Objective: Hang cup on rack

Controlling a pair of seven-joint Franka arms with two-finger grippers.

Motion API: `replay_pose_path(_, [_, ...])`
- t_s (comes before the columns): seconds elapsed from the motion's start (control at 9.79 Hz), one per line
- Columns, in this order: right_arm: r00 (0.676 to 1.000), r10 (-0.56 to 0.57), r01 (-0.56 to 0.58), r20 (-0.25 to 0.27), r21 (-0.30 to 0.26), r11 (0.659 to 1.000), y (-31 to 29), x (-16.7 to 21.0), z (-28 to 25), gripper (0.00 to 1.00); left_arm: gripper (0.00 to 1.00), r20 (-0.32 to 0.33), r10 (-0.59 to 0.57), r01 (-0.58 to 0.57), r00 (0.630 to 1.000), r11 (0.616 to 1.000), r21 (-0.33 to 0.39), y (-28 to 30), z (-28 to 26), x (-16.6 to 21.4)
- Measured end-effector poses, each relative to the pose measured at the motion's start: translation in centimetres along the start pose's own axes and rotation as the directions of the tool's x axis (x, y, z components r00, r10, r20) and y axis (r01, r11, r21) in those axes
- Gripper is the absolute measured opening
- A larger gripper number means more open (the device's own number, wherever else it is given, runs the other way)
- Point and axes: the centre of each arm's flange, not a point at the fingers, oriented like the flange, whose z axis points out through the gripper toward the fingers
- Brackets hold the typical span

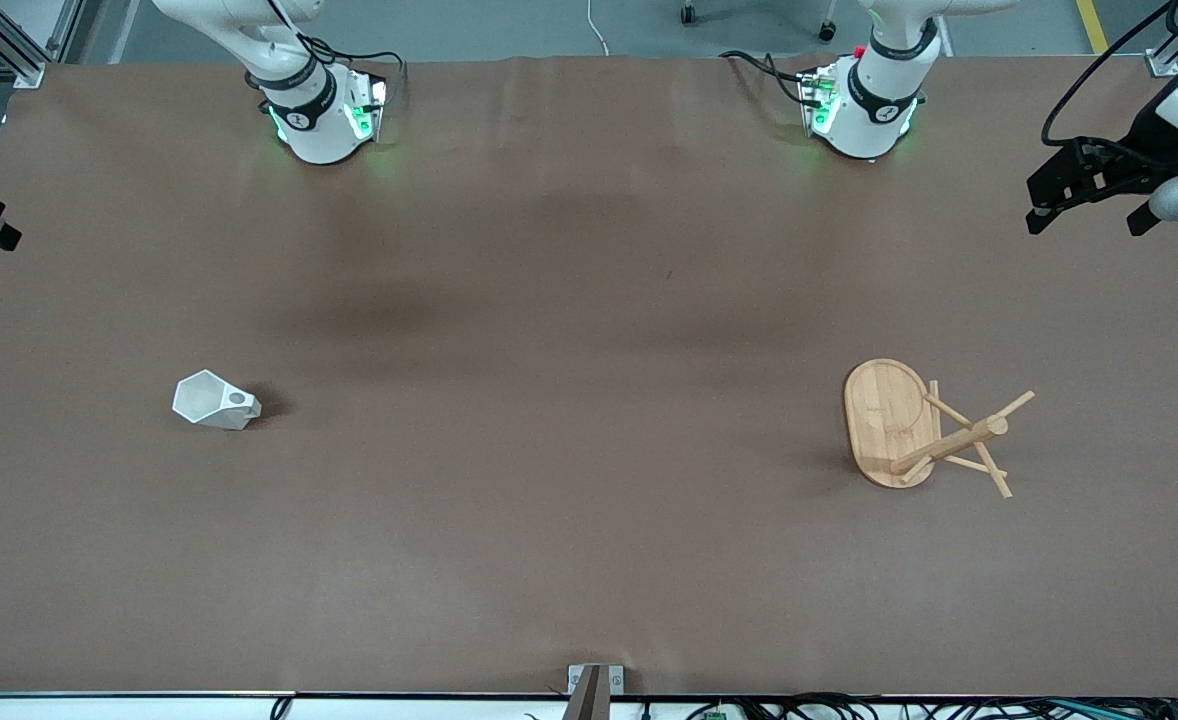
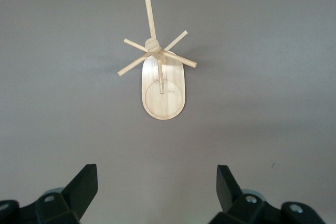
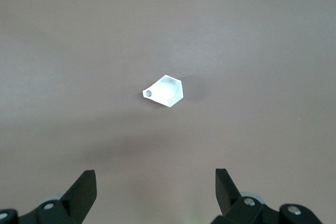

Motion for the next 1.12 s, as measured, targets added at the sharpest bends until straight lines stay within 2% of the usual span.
replay_pose_path(0.31, [1.0,-0.006,0.006,0.006,0.0,1.0,0.0,0.1,0.3,1.0,1.0,0.007,0.005,-0.005,1.0,1.0,-0.001,0.2,0.4,0.2])
replay_pose_path(0.51, [0.999,-0.016,0.016,0.044,-0.001,1.0,-0.3,1.5,3.2,1.0,1.0,0.01,0.005,-0.005,1.0,1.0,-0.001,0.2,0.5,0.2])
replay_pose_path(0.72, [0.998,-0.031,0.031,0.063,-0.006,1.0,-0.3,4.0,9.9,1.0,1.0,0.02,0.007,-0.007,1.0,1.0,-0.001,0.3,0.9,0.5])
replay_pose_path(0.92, [0.994,-0.074,0.075,0.079,-0.006,0.997,1.2,4.9,18.6,1.0,1.0,0.024,0.009,-0.009,1.0,1.0,-0.001,0.4,1.2,0.6])
replay_pose_path(1.12, [0.992,-0.119,0.119,0.042,-0.015,0.993,3.7,4.5,26.9,1.0,1.0,0.022,0.01,-0.01,1.0,1.0,-0.002,0.4,1.0,0.6])
